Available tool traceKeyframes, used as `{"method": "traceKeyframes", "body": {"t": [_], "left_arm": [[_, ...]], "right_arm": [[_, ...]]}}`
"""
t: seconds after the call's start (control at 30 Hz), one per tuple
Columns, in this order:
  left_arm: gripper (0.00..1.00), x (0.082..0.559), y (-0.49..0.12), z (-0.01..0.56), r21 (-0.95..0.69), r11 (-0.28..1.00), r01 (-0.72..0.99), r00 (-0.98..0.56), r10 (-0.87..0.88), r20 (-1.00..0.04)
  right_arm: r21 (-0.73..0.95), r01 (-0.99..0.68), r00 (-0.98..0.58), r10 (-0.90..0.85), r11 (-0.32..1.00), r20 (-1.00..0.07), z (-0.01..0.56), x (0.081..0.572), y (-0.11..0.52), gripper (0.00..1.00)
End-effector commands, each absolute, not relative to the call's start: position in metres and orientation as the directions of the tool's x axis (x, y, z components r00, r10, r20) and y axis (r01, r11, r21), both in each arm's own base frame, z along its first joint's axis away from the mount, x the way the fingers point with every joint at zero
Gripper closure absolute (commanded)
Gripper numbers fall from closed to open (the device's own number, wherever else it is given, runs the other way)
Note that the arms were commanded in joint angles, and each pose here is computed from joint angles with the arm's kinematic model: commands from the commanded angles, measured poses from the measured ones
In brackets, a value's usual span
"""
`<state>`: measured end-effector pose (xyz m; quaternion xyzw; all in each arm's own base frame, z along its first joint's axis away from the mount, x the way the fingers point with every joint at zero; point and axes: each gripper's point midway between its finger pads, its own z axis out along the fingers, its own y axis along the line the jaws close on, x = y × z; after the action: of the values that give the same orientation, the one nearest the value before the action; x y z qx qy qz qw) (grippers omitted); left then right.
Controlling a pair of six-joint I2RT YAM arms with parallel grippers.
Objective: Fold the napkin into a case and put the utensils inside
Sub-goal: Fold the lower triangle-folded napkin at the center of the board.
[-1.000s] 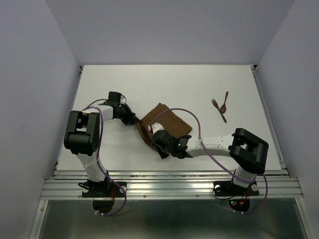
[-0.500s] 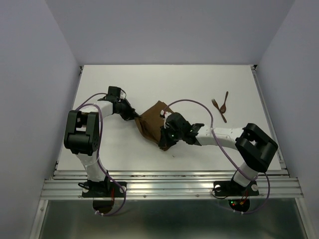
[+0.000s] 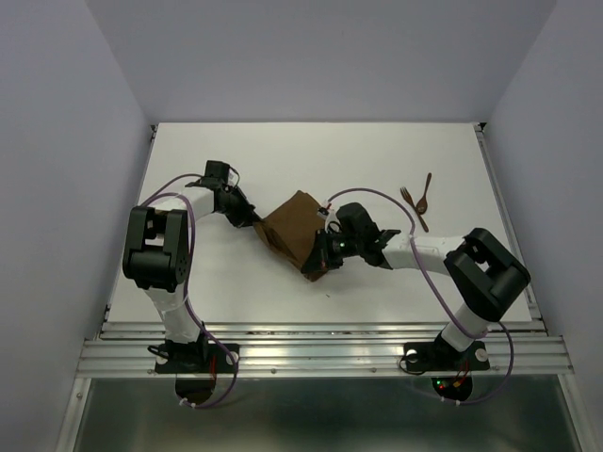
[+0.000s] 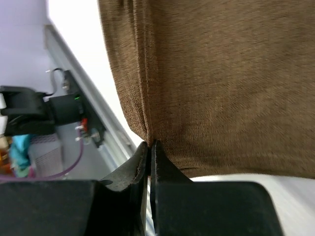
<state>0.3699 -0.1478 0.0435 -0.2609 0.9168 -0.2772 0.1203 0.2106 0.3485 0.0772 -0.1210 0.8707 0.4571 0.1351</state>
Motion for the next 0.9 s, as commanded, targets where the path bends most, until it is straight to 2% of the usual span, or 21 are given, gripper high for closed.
{"method": "traceKeyframes", "body": {"t": [0.0,0.27,0.4,0.43,0.5,0.53,0.63,0.67,0.77,0.8,0.87], "left_arm": [[1.00,0.375,-0.138,0.059,-0.536,0.751,-0.385,-0.832,-0.534,-0.150],[1.00,0.369,-0.125,0.059,-0.472,0.778,-0.415,-0.824,-0.541,-0.167],[1.00,0.370,-0.125,0.064,-0.460,0.774,-0.436,-0.821,-0.551,-0.148],[1.00,0.368,-0.125,0.061,-0.451,0.772,-0.448,-0.823,-0.554,-0.129],[1.00,0.367,-0.126,0.061,-0.442,0.770,-0.460,-0.823,-0.556,-0.112],[1.00,0.366,-0.126,0.062,-0.442,0.767,-0.466,-0.821,-0.561,-0.109],[1.00,0.367,-0.126,0.064,-0.450,0.758,-0.472,-0.813,-0.572,-0.110],[1.00,0.367,-0.126,0.064,-0.451,0.756,-0.474,-0.811,-0.574,-0.110],[1.00,0.366,-0.127,0.063,-0.450,0.752,-0.481,-0.810,-0.578,-0.101],[1.00,0.365,-0.127,0.063,-0.452,0.749,-0.484,-0.808,-0.581,-0.098],[1.00,0.364,-0.128,0.060,-0.452,0.745,-0.490,-0.806,-0.585,-0.089]], "right_arm": [[0.842,-0.331,-0.942,-0.098,0.427,-0.321,0.100,0.202,0.361,0.99],[0.908,-0.238,-0.971,-0.084,0.345,-0.223,0.100,0.198,0.364,0.99],[0.887,-0.242,-0.970,-0.082,0.393,-0.229,0.087,0.201,0.361,0.99],[0.857,-0.282,-0.958,-0.077,0.431,-0.276,0.083,0.210,0.360,0.97],[0.808,-0.281,-0.957,-0.091,0.518,-0.274,0.070,0.213,0.351,0.82],[0.763,-0.330,-0.936,-0.089,0.556,-0.340,0.070,0.226,0.349,0.75],[0.679,-0.377,-0.912,-0.122,0.630,-0.393,0.071,0.233,0.341,0.61],[0.627,-0.407,-0.894,-0.150,0.665,-0.421,0.072,0.237,0.338,0.50],[0.540,-0.467,-0.846,-0.177,0.701,-0.503,0.081,0.252,0.336,0.37],[0.521,-0.496,-0.826,-0.192,0.695,-0.530,0.091,0.253,0.344,0.29],[0.453,-0.534,-0.778,-0.204,0.714,-0.594,0.104,0.267,0.351,0.22]]}}
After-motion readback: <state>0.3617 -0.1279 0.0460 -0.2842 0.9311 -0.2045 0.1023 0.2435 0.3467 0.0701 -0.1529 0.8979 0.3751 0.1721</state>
